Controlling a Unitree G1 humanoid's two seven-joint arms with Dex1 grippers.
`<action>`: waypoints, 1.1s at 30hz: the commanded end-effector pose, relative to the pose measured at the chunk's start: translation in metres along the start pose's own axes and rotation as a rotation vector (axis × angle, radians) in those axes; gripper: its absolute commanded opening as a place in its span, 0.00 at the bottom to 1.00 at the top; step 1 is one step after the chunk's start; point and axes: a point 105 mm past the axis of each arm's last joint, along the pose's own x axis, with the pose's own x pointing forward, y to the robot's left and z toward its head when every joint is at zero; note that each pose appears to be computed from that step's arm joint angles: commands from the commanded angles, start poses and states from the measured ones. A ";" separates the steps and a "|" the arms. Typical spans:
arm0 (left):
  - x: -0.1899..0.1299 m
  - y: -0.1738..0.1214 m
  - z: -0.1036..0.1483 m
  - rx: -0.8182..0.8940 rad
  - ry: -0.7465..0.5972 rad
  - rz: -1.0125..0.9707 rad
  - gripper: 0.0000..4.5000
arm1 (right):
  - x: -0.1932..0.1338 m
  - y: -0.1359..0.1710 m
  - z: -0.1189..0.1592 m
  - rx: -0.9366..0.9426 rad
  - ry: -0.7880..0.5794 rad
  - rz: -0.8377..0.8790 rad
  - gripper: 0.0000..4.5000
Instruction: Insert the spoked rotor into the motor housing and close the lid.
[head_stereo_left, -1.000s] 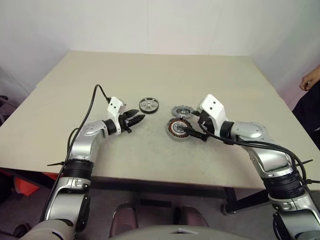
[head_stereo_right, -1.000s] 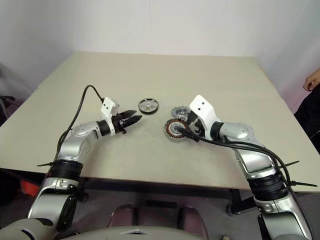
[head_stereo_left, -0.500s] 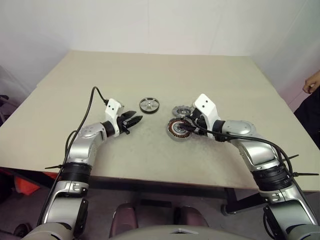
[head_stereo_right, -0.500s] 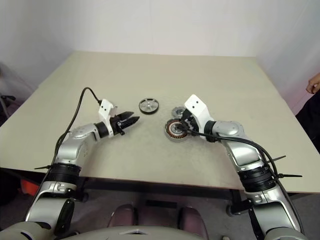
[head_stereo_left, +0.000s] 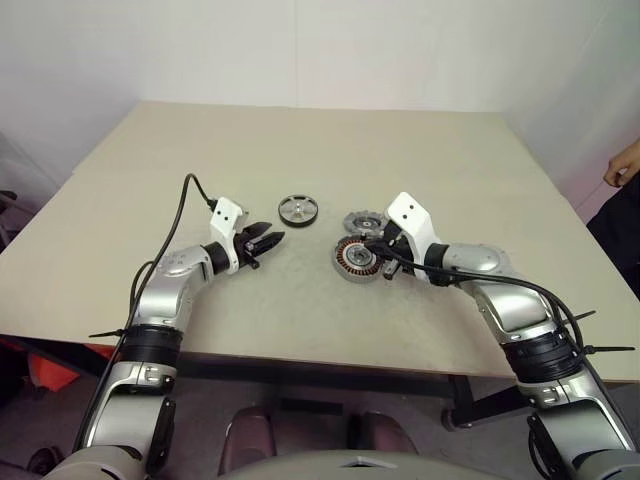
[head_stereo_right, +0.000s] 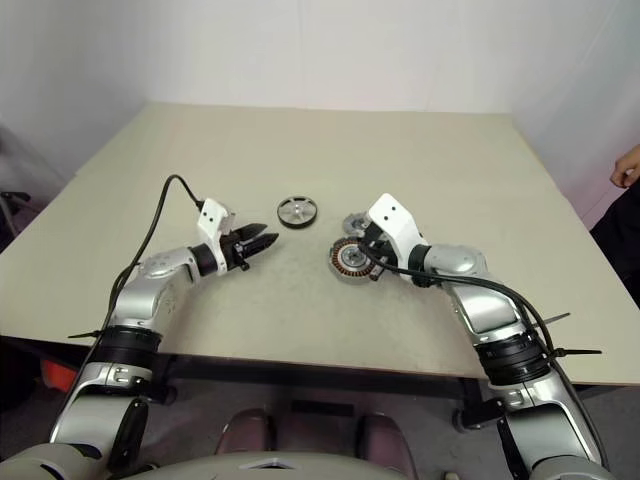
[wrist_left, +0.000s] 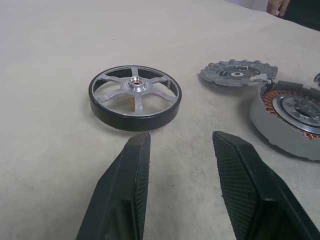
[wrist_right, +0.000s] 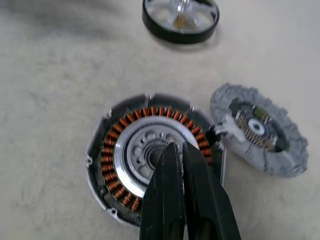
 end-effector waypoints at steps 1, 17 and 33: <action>-0.002 0.002 0.015 0.040 -0.041 0.005 0.47 | -0.001 -0.003 0.004 -0.030 -0.013 -0.017 0.03; -0.004 0.007 0.017 0.046 -0.045 0.032 0.47 | 0.013 -0.001 0.000 -0.030 0.000 -0.003 0.03; -0.002 0.005 0.013 0.044 -0.036 0.026 0.47 | 0.003 -0.003 0.027 -0.093 -0.071 -0.014 0.03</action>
